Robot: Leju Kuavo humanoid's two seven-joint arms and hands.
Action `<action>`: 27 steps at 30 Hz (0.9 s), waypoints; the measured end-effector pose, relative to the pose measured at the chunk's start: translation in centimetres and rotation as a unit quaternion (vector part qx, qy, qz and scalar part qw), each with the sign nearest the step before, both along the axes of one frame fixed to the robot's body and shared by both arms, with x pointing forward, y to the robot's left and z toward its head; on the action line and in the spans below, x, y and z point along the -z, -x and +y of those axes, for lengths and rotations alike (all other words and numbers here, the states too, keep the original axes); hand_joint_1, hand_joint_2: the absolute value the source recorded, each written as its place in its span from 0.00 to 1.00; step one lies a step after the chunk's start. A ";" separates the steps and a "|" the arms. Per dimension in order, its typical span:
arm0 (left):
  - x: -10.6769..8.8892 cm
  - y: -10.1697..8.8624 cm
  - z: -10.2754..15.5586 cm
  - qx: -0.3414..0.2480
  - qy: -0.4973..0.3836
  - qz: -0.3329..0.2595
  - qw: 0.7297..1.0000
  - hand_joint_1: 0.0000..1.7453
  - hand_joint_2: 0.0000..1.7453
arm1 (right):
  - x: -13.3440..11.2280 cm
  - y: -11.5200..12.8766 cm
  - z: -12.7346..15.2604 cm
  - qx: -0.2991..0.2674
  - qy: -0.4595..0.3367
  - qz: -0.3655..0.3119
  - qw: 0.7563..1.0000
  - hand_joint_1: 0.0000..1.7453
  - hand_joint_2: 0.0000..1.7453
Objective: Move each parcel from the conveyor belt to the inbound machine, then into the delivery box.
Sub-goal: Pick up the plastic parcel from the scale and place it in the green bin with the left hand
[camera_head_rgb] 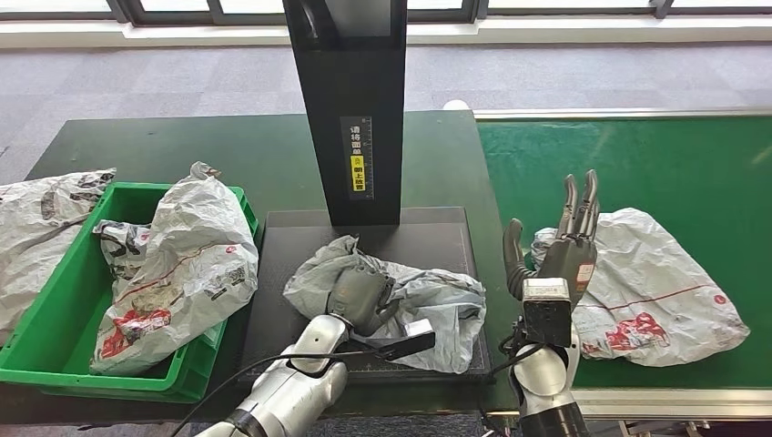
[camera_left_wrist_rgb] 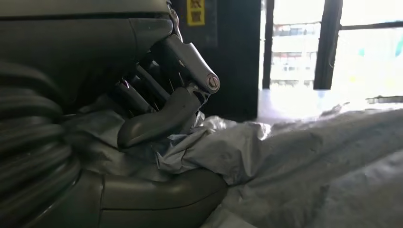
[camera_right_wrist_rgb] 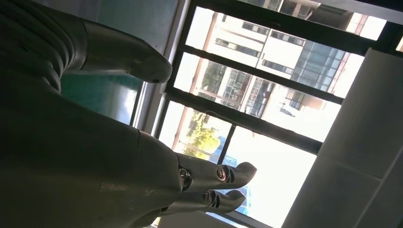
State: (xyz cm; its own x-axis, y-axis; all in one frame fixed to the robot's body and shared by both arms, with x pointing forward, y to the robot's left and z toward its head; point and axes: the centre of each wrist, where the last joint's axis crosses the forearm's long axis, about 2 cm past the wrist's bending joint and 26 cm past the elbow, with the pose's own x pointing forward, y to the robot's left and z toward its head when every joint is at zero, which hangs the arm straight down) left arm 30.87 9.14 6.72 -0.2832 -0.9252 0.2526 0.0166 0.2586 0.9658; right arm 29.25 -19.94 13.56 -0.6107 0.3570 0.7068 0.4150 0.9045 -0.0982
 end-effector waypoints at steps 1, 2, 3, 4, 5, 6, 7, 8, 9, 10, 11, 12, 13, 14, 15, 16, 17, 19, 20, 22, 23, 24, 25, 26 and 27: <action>-0.1 0.0 0.0 -0.013 0.005 -0.019 1.000 1.00 1.00 | 0.0 0.0 0.0 0.000 0.000 0.001 1.000 0.00 1.00; -0.2 0.0 0.0 -0.022 0.009 -0.035 0.999 1.00 1.00 | 0.0 0.0 0.0 -0.001 0.001 0.001 1.000 0.00 1.00; -0.3 0.0 0.0 -0.027 0.012 -0.044 0.999 1.00 1.00 | 0.1 0.0 0.0 -0.001 0.001 0.001 1.000 0.00 1.00; -0.4 0.0 0.0 -0.028 0.013 -0.049 0.998 1.00 1.00 | 0.1 -0.1 0.0 -0.001 0.001 0.002 1.000 0.00 1.00; -0.4 0.0 0.0 -0.029 0.014 -0.051 0.998 1.00 1.00 | 0.1 -0.1 0.0 -0.001 0.001 0.002 1.000 0.00 1.00; -0.5 0.0 0.0 -0.028 0.014 -0.053 0.998 1.00 1.00 | 0.1 -0.1 0.0 -0.001 0.001 0.002 1.000 0.00 1.00; -0.5 0.0 0.0 -0.028 0.014 -0.054 0.998 1.00 1.00 | 0.1 -0.1 0.0 -0.001 0.002 0.002 1.000 0.00 1.00; -0.5 0.0 0.0 -0.028 0.014 -0.055 0.998 1.00 1.00 | 0.1 -0.1 0.0 -0.001 0.002 0.003 1.000 0.00 1.00; -0.5 0.0 0.0 -0.030 0.014 -0.056 0.998 1.00 1.00 | 0.1 -0.1 0.0 -0.001 0.002 0.003 1.000 0.00 1.00; -0.6 0.0 0.1 -0.036 0.015 -0.059 0.997 1.00 1.00 | 0.2 -0.1 0.0 -0.001 0.002 0.003 1.000 0.00 1.00; -0.8 0.0 0.2 -0.047 0.017 -0.065 0.997 1.00 1.00 | 0.2 -0.1 0.0 -0.002 0.003 0.004 1.000 0.00 1.00; -1.2 0.0 0.4 -0.061 0.020 -0.077 0.995 1.00 1.00 | 0.2 -0.1 0.1 -0.002 0.003 0.004 1.000 0.00 1.00; -1.7 -0.1 0.7 -0.074 0.023 -0.093 0.993 1.00 1.00 | 0.2 -0.1 0.1 -0.002 0.003 0.004 1.000 0.00 1.00; -2.4 -0.2 0.9 -0.084 0.026 -0.111 0.990 1.00 1.00 | 0.2 -0.1 0.1 -0.003 0.003 0.005 1.000 0.00 1.00; -3.1 -0.4 1.1 -0.092 0.030 -0.129 0.987 1.00 1.00 | 0.2 -0.2 0.1 -0.003 0.003 0.005 1.000 0.00 1.00; -3.8 -0.5 1.4 -0.099 0.032 -0.149 0.983 1.00 1.00 | 0.2 -0.2 0.2 -0.004 0.002 0.005 1.000 0.00 1.00; -4.6 -0.6 1.7 -0.105 0.036 -0.169 0.979 1.00 1.00 | 0.1 -0.3 0.3 -0.005 0.001 0.005 1.000 0.00 1.00; -6.4 -0.8 2.5 -0.120 0.046 -0.213 0.969 1.00 1.00 | 0.0 -0.5 0.5 -0.006 -0.002 0.003 1.000 0.00 1.00; -7.4 -0.8 2.9 -0.124 0.051 -0.235 0.963 1.00 1.00 | 0.0 -0.5 0.6 -0.006 -0.003 0.002 1.000 0.00 1.00; -9.2 -0.7 3.5 -0.122 0.061 -0.276 0.952 1.00 1.00 | -0.1 -0.5 0.8 -0.005 -0.006 0.002 1.000 0.00 1.00; -10.0 -0.6 3.8 -0.116 0.065 -0.295 0.946 1.00 1.00 | -0.1 -0.5 0.9 -0.005 -0.007 0.002 1.000 0.00 1.00; -10.7 -0.5 4.2 -0.109 0.068 -0.312 0.941 1.00 1.00 | 0.0 -0.5 0.9 -0.004 -0.008 0.002 1.000 0.00 1.00; -11.3 -0.3 4.5 -0.102 0.071 -0.328 0.937 1.00 1.00 | 0.0 -0.5 0.9 -0.003 -0.008 0.003 1.000 0.00 1.00; -11.9 -0.2 4.8 -0.096 0.073 -0.341 0.932 1.00 1.00 | 0.0 -0.5 0.9 -0.002 -0.009 0.003 1.000 0.00 1.00; -12.3 0.0 5.0 -0.091 0.075 -0.352 0.929 1.00 1.00 | 0.0 -0.5 0.9 -0.002 -0.009 0.003 1.000 0.00 1.00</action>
State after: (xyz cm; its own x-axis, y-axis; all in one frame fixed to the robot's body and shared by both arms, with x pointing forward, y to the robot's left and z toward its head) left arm 30.89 14.15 19.04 -0.2700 -0.9431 0.1940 -0.6622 0.3282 0.6737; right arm 29.74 -19.00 13.56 -0.6071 0.3418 0.7173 0.4114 0.9075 -0.0842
